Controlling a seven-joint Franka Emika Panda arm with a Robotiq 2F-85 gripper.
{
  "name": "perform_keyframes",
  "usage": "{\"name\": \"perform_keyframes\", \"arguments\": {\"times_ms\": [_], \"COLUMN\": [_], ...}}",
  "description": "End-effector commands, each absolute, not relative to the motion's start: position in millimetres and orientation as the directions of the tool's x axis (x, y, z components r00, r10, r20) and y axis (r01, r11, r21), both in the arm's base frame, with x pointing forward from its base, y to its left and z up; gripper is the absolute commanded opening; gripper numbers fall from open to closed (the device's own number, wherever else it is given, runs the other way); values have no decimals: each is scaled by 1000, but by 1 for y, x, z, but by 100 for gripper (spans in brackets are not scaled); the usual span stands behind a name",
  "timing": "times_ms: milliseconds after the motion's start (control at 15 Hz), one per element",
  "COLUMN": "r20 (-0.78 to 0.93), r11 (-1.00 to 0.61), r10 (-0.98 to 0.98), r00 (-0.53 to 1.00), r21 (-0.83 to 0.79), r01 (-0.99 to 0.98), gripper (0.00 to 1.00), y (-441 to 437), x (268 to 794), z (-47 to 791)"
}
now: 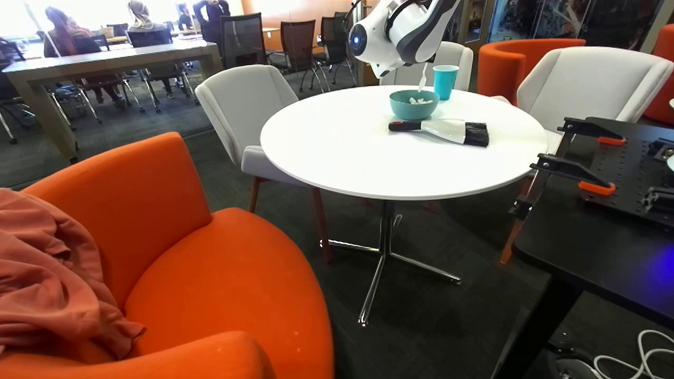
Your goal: Pour the contents of the cup into the bowl then use the spoon to mix them
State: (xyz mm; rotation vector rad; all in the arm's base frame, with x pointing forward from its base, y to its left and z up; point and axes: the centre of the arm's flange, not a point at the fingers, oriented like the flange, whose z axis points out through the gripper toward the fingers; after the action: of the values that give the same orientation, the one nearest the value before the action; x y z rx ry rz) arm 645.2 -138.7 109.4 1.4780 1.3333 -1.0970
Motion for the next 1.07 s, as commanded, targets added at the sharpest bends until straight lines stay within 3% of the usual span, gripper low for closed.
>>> {"name": "perform_keyframes", "arguments": {"times_ms": [0, 1000], "r20": [-964, -949], "r11": [-78, -56], "r10": [261, 315], "r00": [47, -6], "r21": [28, -25], "r01": [997, 998], "gripper": [5, 4], "y": [-138, -144], "x": [646, 650], "z": [109, 62]}}
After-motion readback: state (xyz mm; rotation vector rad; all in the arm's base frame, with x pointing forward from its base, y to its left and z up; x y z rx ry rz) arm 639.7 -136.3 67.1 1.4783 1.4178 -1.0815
